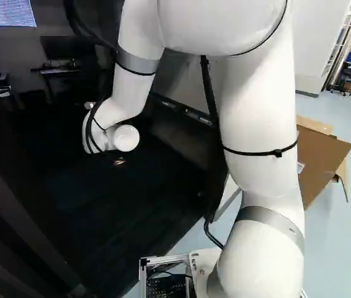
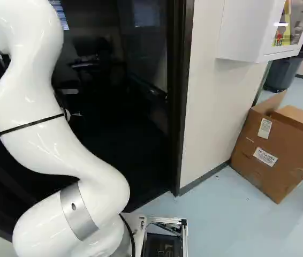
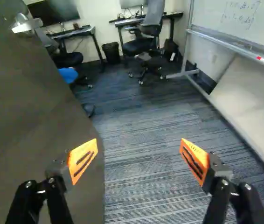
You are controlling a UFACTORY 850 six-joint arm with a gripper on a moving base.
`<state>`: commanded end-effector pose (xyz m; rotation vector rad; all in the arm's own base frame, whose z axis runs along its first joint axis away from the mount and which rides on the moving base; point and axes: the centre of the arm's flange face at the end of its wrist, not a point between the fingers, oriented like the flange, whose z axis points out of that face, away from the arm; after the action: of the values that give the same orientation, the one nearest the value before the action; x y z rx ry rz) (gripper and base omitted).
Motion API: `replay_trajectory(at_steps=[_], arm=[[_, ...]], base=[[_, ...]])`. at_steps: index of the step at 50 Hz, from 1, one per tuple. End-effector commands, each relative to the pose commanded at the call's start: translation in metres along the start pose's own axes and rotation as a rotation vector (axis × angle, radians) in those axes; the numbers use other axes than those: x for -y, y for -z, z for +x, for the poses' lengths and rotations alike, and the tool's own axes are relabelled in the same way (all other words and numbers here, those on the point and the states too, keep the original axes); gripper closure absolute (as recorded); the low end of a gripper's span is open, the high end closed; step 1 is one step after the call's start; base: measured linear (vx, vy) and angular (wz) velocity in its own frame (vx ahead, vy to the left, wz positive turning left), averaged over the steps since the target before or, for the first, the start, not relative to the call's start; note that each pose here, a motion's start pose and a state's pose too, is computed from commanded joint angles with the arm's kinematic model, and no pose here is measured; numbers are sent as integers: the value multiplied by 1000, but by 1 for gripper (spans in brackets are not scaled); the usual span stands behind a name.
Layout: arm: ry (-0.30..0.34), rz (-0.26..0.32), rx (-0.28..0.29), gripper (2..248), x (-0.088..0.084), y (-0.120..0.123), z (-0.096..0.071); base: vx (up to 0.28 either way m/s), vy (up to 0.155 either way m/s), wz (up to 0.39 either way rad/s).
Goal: Open the door and move inside
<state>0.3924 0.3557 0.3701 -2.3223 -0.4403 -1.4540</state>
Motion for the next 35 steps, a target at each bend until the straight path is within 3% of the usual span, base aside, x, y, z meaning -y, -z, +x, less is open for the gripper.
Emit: replay_trajectory(at_steps=[35], arm=[[60,13,18,3,-37,49,-11]], base=[[0,0,0]])
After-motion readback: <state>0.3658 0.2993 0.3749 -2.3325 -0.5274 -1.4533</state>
